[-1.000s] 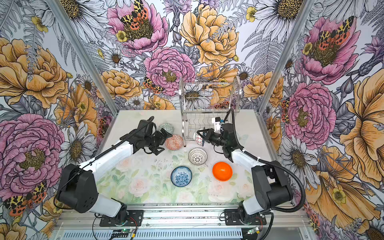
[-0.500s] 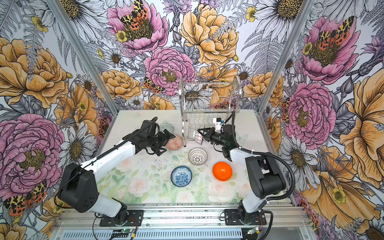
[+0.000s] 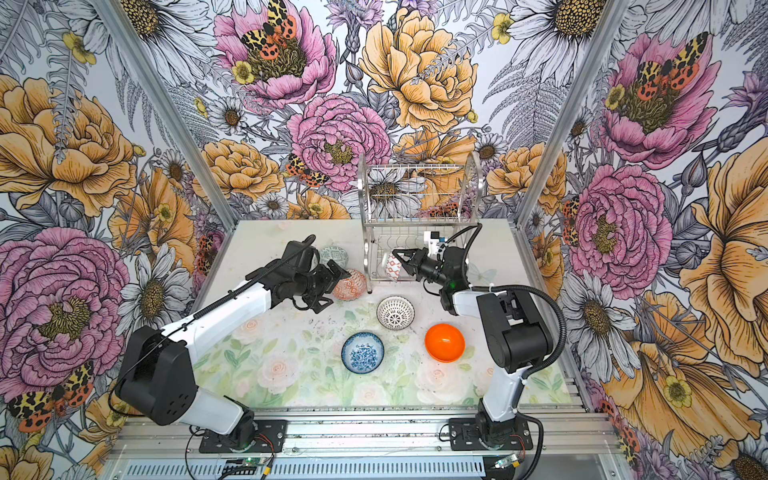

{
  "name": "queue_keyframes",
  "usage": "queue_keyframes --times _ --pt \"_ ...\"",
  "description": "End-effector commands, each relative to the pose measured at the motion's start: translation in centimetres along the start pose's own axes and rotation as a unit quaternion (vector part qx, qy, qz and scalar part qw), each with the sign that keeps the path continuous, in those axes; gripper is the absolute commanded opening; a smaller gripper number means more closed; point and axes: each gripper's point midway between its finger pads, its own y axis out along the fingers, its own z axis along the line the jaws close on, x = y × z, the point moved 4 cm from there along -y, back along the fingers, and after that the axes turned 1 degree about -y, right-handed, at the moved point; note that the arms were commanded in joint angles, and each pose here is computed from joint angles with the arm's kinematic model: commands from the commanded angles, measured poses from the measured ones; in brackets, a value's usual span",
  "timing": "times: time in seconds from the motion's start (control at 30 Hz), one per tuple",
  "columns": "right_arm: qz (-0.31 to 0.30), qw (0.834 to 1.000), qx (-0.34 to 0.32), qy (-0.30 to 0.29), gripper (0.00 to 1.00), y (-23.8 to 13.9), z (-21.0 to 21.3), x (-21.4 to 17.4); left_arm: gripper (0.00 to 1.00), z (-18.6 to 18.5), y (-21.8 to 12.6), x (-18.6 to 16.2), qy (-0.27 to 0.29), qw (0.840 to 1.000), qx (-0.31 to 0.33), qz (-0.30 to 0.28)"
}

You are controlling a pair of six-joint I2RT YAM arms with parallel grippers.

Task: Load the bowls into the dish rack
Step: 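Carry the blue-triangle bowl into the rack slots with the right gripper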

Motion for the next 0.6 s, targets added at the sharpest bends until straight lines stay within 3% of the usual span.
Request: queue_keyframes --times 0.0,0.57 --pt "-0.009 0.999 0.034 -0.025 0.0 0.4 1.9 1.4 0.99 -0.3 -1.0 -0.2 0.015 1.0 -0.004 -0.014" --pt "0.002 0.999 0.048 -0.015 0.0 3.0 1.5 3.7 0.99 -0.1 -1.0 0.0 0.018 1.0 -0.001 -0.013"
